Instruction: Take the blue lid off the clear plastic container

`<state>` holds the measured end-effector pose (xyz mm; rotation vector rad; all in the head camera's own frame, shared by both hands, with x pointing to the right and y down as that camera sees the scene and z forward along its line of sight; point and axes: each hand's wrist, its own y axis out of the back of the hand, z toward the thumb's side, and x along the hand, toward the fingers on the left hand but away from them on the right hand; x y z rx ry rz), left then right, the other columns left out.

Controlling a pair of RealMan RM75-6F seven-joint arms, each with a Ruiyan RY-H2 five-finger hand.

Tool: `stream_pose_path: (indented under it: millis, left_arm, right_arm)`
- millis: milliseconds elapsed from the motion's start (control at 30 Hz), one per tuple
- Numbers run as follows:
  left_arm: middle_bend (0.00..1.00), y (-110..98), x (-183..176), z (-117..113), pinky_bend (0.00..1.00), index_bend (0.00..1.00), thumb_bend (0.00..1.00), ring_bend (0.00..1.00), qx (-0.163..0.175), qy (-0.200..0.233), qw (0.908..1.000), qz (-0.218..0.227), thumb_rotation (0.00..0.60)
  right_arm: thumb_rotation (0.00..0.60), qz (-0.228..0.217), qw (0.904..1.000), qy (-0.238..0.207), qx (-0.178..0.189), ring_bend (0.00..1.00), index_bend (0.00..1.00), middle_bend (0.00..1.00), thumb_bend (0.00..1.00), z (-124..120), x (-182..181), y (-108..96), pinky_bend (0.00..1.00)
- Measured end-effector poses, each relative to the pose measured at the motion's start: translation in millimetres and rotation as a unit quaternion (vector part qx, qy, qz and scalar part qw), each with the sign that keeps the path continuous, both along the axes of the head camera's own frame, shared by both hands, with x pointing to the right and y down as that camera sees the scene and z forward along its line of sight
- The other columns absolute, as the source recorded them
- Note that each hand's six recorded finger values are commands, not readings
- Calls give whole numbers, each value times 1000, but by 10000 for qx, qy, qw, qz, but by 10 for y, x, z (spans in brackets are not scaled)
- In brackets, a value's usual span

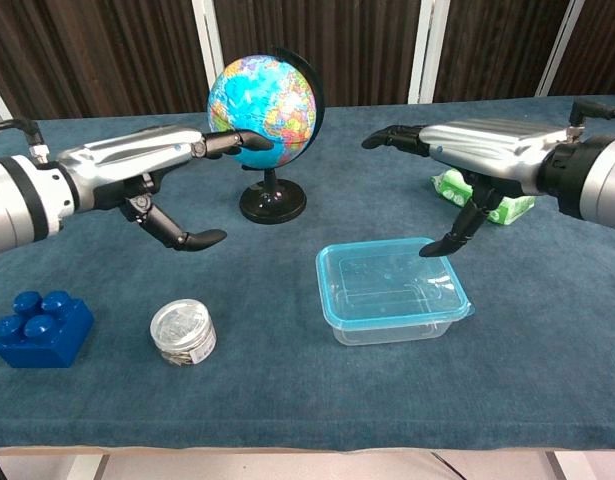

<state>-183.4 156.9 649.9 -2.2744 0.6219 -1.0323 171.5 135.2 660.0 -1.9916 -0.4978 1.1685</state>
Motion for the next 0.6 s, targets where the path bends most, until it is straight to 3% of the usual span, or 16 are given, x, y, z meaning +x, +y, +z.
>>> stream_pose_path:
  millis: [167, 300, 367, 433, 600]
  left_arm:
    - [21, 35, 29, 2, 59, 0, 323, 0, -89, 63, 9999, 4, 598]
    - [6, 102, 97, -20, 89, 0, 277, 0, -349, 302, 9989, -52, 562]
    - [0, 156, 163, -39, 91, 0, 271, 0, -538, 511, 9972, -77, 515]
    - [0, 208, 245, -55, 86, 0, 258, 0, -619, 697, 9956, -49, 428]
    - [0, 410, 550, 0, 75, 0, 208, 0, -574, 981, 9932, 245, 291]
  right_arm:
    - [600, -29, 10000, 25, 9, 0, 0, 0, 52, -10, 34, 7, 0]
    - [600, -145, 9998, 75, 146, 0, 0, 0, 52, -53, 103, 13, 0]
    - [600, -213, 9995, 111, 213, 0, 0, 0, 53, -80, 167, 21, 0]
    - [600, -248, 9993, 164, 243, 0, 0, 0, 53, -103, 281, 36, 0]
    - [600, -159, 9986, 487, 145, 0, 0, 0, 54, -84, 693, 24, 0]
